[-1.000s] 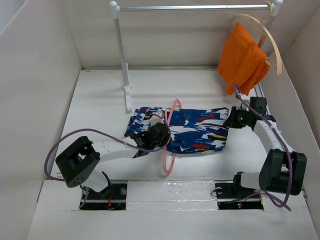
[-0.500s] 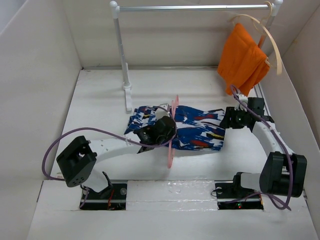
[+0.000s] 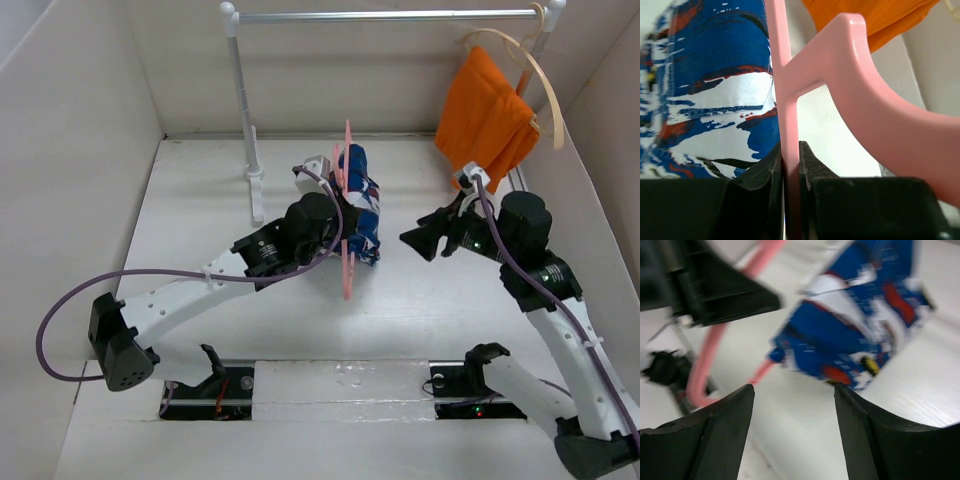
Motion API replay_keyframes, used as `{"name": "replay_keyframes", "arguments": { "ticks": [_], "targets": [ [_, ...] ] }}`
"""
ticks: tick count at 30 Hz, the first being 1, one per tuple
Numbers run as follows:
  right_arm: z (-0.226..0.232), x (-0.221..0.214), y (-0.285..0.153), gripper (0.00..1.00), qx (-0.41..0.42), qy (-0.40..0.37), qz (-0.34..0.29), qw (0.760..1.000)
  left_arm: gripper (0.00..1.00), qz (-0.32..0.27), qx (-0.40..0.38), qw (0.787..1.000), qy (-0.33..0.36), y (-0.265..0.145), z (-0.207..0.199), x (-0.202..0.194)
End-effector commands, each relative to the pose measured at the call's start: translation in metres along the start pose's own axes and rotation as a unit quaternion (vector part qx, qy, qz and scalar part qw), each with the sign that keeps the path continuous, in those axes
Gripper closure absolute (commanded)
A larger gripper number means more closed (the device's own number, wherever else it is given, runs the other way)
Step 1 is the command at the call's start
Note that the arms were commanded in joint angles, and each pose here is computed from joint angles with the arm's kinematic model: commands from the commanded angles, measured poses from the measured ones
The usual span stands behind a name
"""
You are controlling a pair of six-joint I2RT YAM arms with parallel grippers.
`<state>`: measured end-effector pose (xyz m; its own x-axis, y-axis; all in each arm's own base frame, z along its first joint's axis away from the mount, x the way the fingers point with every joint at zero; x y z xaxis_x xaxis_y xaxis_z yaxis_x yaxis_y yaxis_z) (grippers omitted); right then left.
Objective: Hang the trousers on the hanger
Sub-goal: Place the trousers on the hanger, then place the hanger at the clothesline.
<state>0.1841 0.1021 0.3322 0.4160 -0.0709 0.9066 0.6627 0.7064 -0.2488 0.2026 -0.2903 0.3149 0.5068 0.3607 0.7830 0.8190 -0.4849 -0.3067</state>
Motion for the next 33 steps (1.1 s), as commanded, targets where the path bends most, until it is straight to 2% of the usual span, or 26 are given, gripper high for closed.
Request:
{"name": "replay_keyframes", "arguments": {
  "ticks": [1, 6, 11, 14, 15, 19, 24, 27, 30, 31, 32, 33],
  "targets": [
    [0.044, 0.009, 0.008, 0.29, 0.088, 0.041, 0.0, 0.995, 1.0, -0.11, -0.065, 0.992, -0.018, -0.021, -0.038, 0.065],
    [0.102, 0.012, 0.025, 0.25, 0.176, 0.06, -0.012, 0.982, 1.0, -0.11, -0.071, 0.991, -0.006, -0.014, -0.044, 0.067],
    [0.124, -0.001, 0.051, 0.24, 0.204, 0.085, -0.006, 0.975, 1.0, -0.109, -0.081, 0.991, -0.011, -0.013, -0.048, 0.067],
    [0.125, -0.004, 0.063, 0.24, 0.187, 0.088, -0.007, 0.978, 1.0, -0.107, -0.086, 0.99, -0.016, -0.013, -0.049, 0.066],
    [0.123, -0.013, 0.069, 0.24, 0.17, 0.094, 0.014, 0.981, 1.0, -0.108, -0.089, 0.99, -0.019, -0.015, -0.049, 0.067],
    [0.112, -0.022, 0.074, 0.27, 0.09, 0.102, 0.02, 0.991, 1.0, -0.108, -0.09, 0.99, -0.025, -0.019, -0.048, 0.069],
    [0.105, -0.03, 0.079, 0.28, 0.065, 0.111, 0.022, 0.992, 1.0, -0.109, -0.088, 0.99, -0.028, -0.025, -0.045, 0.069],
    [0.104, -0.037, 0.089, 0.32, 0.071, 0.116, 0.018, 0.991, 1.0, -0.105, -0.093, 0.99, -0.032, -0.026, -0.045, 0.068],
    [0.102, -0.046, 0.102, 0.32, 0.062, 0.118, 0.038, 0.99, 1.0, -0.101, -0.096, 0.99, -0.033, -0.026, -0.046, 0.068],
    [0.102, -0.048, 0.104, 0.35, 0.061, 0.118, 0.043, 0.99, 1.0, -0.099, -0.097, 0.99, -0.033, -0.026, -0.047, 0.067],
    [0.103, -0.047, 0.107, 0.46, 0.07, 0.117, 0.04, 0.99, 1.0, -0.099, -0.099, 0.99, -0.034, -0.026, -0.047, 0.067],
    [0.105, -0.045, 0.108, 0.7, 0.078, 0.115, 0.033, 0.99, 1.0, -0.098, -0.1, 0.99, -0.033, -0.027, -0.047, 0.067]
  ]
}}
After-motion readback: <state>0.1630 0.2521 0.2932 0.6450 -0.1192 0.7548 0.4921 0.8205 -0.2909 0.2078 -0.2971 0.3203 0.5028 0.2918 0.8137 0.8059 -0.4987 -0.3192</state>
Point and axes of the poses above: each gripper's point midway between its finger pads, its own y axis out along the fingers, its own z axis along the line the jaws close on, x = y × z, the point moved 8 cm from there along -y, back along the fingers, and after that the axes turned 3 degrees about y, right-handed, at the moved point
